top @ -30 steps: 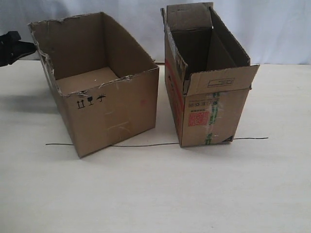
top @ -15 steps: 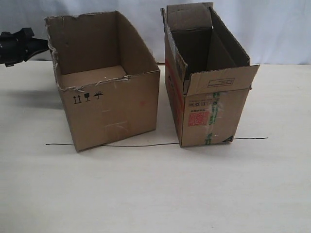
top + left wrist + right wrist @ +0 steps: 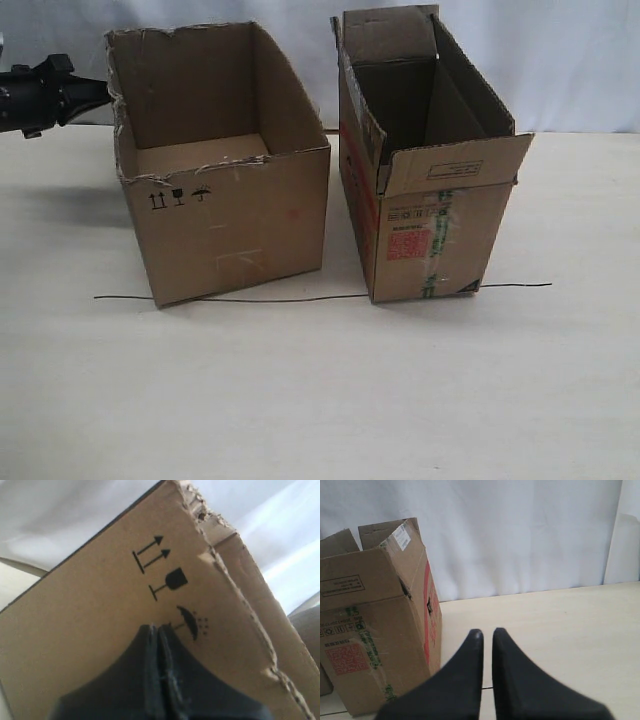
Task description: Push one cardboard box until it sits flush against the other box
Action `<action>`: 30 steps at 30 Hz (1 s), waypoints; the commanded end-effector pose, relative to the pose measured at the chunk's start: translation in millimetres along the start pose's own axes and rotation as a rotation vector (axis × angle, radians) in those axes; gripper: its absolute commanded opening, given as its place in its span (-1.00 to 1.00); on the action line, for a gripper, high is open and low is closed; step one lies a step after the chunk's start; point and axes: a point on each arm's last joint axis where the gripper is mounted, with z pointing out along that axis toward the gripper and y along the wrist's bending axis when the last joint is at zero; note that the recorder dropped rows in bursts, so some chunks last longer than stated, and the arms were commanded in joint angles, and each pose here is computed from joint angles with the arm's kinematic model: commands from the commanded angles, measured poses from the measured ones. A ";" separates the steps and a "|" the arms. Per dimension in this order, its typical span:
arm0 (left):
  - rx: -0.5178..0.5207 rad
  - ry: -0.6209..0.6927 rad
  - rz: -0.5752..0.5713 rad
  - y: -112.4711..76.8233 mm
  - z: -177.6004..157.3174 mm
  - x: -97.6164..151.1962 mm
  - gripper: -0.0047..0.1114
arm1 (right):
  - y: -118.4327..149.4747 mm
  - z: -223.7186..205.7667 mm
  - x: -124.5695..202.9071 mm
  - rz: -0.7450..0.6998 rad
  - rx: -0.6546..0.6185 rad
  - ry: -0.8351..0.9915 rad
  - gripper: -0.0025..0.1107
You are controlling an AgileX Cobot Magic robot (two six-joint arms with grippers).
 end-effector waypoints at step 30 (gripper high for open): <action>0.138 0.195 -0.017 -18.5 -1.0 14.5 -0.92 | -0.2 -0.1 1.7 0.003 0.002 0.004 -0.87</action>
